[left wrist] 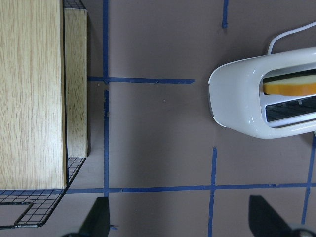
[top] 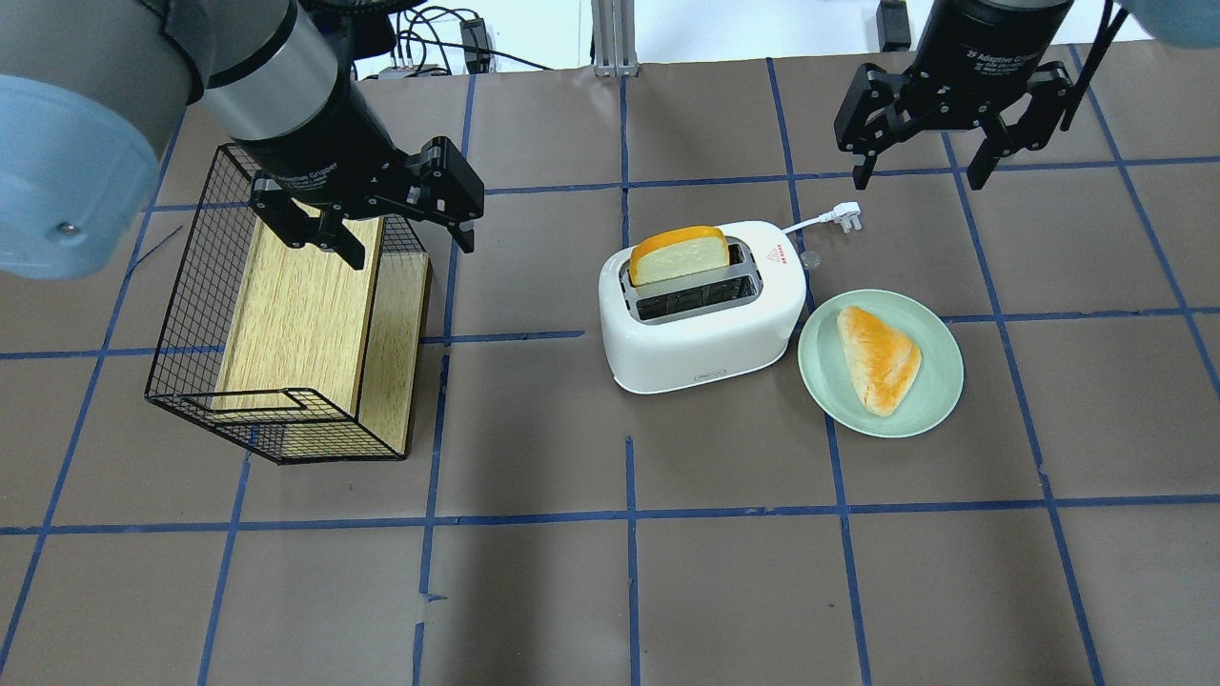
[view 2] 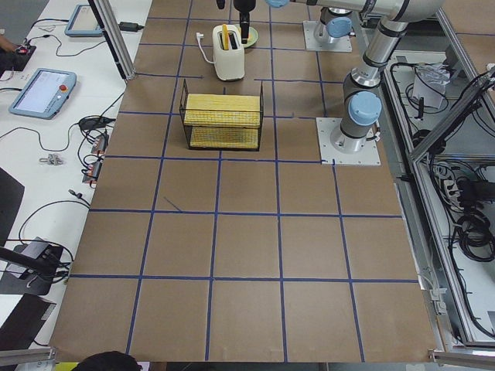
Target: Press toaster with right arm
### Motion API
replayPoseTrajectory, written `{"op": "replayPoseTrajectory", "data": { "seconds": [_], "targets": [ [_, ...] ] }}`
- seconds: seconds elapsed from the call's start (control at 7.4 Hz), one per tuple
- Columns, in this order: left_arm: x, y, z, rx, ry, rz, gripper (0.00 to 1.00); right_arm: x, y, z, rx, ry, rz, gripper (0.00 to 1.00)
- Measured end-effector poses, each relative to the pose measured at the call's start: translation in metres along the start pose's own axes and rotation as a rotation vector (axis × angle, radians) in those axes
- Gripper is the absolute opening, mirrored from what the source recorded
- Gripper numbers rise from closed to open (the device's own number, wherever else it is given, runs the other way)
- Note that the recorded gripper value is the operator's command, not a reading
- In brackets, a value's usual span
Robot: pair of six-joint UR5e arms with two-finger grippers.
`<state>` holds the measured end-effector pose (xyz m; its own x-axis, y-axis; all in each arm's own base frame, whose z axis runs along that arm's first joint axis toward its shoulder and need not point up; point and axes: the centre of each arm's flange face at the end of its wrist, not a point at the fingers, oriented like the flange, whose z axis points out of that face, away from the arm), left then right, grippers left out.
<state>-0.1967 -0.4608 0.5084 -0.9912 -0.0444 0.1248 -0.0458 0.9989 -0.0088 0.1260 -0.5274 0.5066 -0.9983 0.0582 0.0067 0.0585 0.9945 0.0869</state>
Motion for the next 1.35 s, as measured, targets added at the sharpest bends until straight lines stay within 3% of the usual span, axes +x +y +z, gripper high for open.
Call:
{"op": "replayPoseTrajectory", "data": {
  "seconds": [0.27, 0.54, 0.81, 0.95, 1.22, 1.35],
  "targets": [
    [0.0000, 0.0000, 0.0000, 0.000, 0.000, 0.000, 1.00, -0.0001, -0.0003, 0.0006, -0.002, -0.001, -0.010, 0.97],
    [0.0000, 0.0000, 0.0000, 0.000, 0.000, 0.000, 1.00, -0.0001, -0.0006, 0.0008, -0.002, 0.000, -0.012, 0.82],
    [0.0000, -0.0001, 0.0002, 0.000, 0.000, 0.000, 1.00, -0.0001, -0.0025, 0.0019, -0.003, 0.000, -0.013, 0.31],
    [0.0000, -0.0003, 0.0006, -0.001, 0.000, 0.000, 1.00, -0.0002, -0.0032, 0.0025, -0.004, 0.000, -0.014, 0.14],
    [-0.0001, -0.0003, 0.0013, -0.003, 0.000, 0.000, 1.00, 0.0015, -0.0056, 0.0004, 0.011, 0.017, -0.048, 0.10],
    [-0.0001, -0.0004, 0.0014, -0.003, 0.000, 0.000, 1.00, 0.0037, -0.0085, -0.0020, 0.029, 0.043, -0.144, 0.09]
  ]
}}
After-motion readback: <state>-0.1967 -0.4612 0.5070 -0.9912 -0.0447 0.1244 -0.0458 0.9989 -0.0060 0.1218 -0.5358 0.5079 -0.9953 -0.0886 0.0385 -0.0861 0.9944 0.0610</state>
